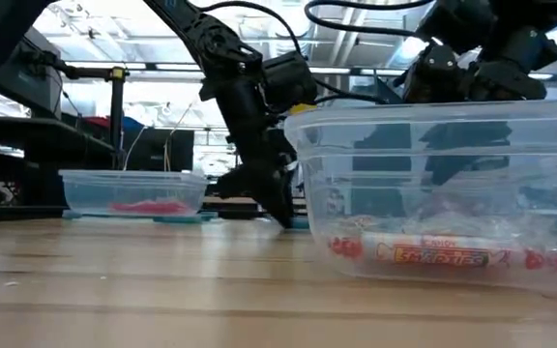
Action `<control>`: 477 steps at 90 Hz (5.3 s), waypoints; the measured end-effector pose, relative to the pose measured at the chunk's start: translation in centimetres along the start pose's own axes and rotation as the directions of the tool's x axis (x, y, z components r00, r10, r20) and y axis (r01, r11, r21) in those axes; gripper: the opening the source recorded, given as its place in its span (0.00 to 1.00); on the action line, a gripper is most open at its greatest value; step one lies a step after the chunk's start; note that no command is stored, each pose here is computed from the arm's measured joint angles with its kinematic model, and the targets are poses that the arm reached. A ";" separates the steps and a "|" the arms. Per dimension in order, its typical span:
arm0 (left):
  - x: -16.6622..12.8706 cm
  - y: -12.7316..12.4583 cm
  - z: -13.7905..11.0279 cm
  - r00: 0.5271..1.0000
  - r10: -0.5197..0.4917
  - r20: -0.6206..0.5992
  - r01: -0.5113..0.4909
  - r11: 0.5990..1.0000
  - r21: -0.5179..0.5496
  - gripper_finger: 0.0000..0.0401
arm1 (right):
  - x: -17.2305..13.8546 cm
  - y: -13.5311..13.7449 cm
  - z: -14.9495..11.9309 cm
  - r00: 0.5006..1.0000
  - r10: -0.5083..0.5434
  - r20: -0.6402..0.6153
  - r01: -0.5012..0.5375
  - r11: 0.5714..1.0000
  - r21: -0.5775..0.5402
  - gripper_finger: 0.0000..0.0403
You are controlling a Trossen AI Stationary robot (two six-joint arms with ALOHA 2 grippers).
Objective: Sort candy
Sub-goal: Close the center transparent bin
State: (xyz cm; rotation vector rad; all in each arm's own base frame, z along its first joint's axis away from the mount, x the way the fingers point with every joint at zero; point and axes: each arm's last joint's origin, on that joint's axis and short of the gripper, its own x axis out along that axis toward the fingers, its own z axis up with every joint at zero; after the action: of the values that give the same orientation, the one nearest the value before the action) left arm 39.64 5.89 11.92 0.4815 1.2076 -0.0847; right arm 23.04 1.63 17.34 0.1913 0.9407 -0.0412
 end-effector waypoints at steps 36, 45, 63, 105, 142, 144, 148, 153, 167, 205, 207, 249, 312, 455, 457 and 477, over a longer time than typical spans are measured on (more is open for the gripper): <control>-6.4 1.0 0.7 1.000 0.008 0.025 -0.007 0.999 -0.047 0.00 | -0.2 0.1 0.3 1.000 -0.003 0.002 0.003 1.000 -0.030 0.42; -9.5 1.9 1.6 0.992 0.044 0.118 -0.036 0.997 -0.075 0.00 | -0.7 0.1 1.0 1.000 -0.019 0.024 0.021 0.998 -0.063 0.42; -13.5 2.8 2.1 0.972 0.061 0.228 -0.041 0.995 -0.093 0.00 | -3.4 0.1 2.9 0.987 -0.095 0.130 0.113 0.984 -0.140 0.42; -20.9 2.9 1.3 0.921 0.136 0.365 -0.089 0.985 -0.145 0.00 | -11.3 -0.4 3.5 0.885 -0.168 0.434 0.323 0.893 -0.314 0.42; -26.5 2.7 0.4 0.797 0.085 0.598 0.041 0.980 -0.193 0.00 | -11.9 -1.7 3.2 0.877 -0.228 0.423 0.368 0.885 -0.285 0.42; -26.6 2.6 0.4 0.791 0.070 0.607 0.055 0.981 -0.186 0.00 | -11.9 -1.8 3.2 0.876 -0.231 0.422 0.370 0.885 -0.283 0.42; -26.9 2.4 0.4 0.778 0.041 0.627 0.084 0.982 -0.168 0.00 | -11.9 -1.9 3.2 0.877 -0.237 0.419 0.372 0.885 -0.279 0.42; -27.3 2.2 0.3 0.764 0.018 0.645 0.103 0.983 -0.150 0.00 | -11.9 -2.0 3.2 0.877 -0.244 0.414 0.376 0.885 -0.275 0.42; -28.3 1.7 0.3 0.725 -0.024 0.689 0.141 0.983 -0.114 0.00 | -11.9 -2.2 3.2 0.877 -0.253 0.409 0.376 0.891 -0.254 0.42; -32.3 0.9 -0.9 0.594 -0.071 0.802 0.186 0.981 -0.051 0.00 | -12.6 -3.5 4.6 0.829 -0.169 0.533 0.345 0.905 -0.249 0.41; -32.5 0.8 -1.0 0.589 -0.074 0.805 0.186 0.981 -0.046 0.00 | -12.6 -3.5 4.7 0.825 -0.169 0.540 0.350 0.902 -0.252 0.41; -33.5 0.4 -0.9 0.535 -0.094 0.840 0.178 0.984 -0.003 0.00 | -9.2 -3.6 6.4 0.863 0.035 0.504 0.201 0.891 -0.406 0.41; -26.7 -1.7 -2.6 0.847 -0.068 0.527 0.277 0.903 -0.329 0.00 | -9.3 -0.5 1.9 0.981 0.128 0.146 -0.114 0.989 -0.095 0.41; -24.2 -4.7 -2.3 0.850 -0.130 0.510 0.326 0.891 -0.315 0.00 | 4.1 -1.9 2.6 0.916 -0.049 -0.398 0.214 0.899 0.381 0.03; -24.2 -4.8 -2.3 0.849 -0.132 0.511 0.327 0.892 -0.313 0.00 | 4.0 -2.3 2.6 0.911 -0.055 -0.408 0.236 0.881 0.410 0.02; -24.3 -5.0 -2.2 0.848 -0.138 0.512 0.339 0.884 -0.323 0.00 | 3.0 -4.9 2.5 0.896 0.032 -0.443 0.301 0.690 0.659 0.02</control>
State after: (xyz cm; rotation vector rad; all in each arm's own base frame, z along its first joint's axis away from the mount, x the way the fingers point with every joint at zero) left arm 27.25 -2.34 31.89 -0.0689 0.7575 -0.1591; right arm 26.22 -3.51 15.59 0.8954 1.3462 -0.5424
